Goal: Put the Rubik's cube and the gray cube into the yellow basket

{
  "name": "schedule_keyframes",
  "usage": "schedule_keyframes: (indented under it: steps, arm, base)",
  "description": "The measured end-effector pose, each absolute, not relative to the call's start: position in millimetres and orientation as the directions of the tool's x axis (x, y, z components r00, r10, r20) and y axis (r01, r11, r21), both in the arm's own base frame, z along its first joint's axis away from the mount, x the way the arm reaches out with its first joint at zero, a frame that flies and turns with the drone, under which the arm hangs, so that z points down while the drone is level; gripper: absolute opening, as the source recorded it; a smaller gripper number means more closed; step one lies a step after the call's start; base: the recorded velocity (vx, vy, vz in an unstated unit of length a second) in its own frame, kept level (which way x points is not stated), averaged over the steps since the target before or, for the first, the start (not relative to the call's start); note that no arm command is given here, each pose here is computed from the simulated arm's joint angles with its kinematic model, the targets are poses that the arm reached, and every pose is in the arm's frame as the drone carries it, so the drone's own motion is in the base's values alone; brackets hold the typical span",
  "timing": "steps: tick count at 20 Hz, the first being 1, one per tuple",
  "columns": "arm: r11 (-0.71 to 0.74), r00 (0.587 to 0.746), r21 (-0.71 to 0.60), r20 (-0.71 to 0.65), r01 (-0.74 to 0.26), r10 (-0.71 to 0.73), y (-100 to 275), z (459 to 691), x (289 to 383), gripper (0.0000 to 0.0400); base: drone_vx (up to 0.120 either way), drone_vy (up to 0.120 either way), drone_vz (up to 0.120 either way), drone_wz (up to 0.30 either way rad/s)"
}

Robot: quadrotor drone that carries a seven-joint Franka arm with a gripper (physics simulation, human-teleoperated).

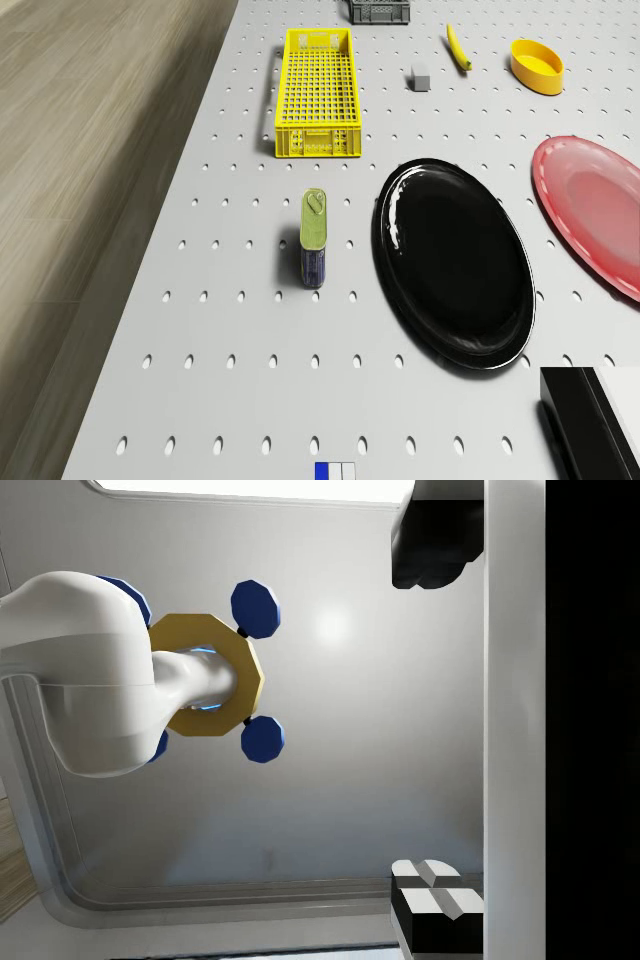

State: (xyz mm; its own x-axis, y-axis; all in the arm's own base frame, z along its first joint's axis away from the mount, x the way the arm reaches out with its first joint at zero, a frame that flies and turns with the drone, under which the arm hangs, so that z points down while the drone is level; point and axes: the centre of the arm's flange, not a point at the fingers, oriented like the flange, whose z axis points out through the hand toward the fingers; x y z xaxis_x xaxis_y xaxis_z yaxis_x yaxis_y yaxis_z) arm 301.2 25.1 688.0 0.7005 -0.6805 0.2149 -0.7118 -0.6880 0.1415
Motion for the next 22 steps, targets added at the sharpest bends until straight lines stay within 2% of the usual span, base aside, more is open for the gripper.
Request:
schedule_keyframes:
  steps: [4, 7, 9, 12, 14, 17, 19, 22]
  arm:
    - [-0.63, 0.695, 0.298, 0.372, -0.717, -0.615, 47.1, 679.1, 301.2, 0.04]
    - [-0.506, 0.689, 0.47, 0.54, -0.723, -0.483, 70.9, 660.9, 301.6, 0.04]
    - [-0.354, 0.685, 0.588, 0.651, -0.727, -0.326, 86.8, 638.9, 302.2, 0.04]
    - [-0.02, 0.682, 0.682, 0.731, -0.731, 0.011, 98.7, 591.5, 303.8, 0.04]
    - [0.221, 0.684, 0.648, 0.686, -0.729, 0.249, 92.8, 558.1, 304.9, 0.04]
    - [0.489, 0.691, 0.487, 0.514, -0.723, 0.508, 69.3, 521.2, 306.2, 0.04]
    - [0.591, 0.695, 0.367, 0.389, -0.719, 0.604, 52.2, 507.4, 306.6, 0.04]
    - [0.664, 0.701, 0.224, 0.24, -0.713, 0.672, 31.9, 497.3, 306.9, 0.04]
  base:
    - [0.12, 0.0, -0.05, 0.0]
    - [0.12, 0.0, -0.12, 0.0]
    - [0.12, 0.0, -0.12, 0.0]
    - [0.12, 0.0, -0.12, 0.0]
    - [0.12, 0.0, -0.12, 0.0]
    - [0.12, 0.0, -0.12, 0.0]
    - [0.12, 0.0, -0.12, 0.0]
    - [0.12, 0.0, -0.12, 0.0]
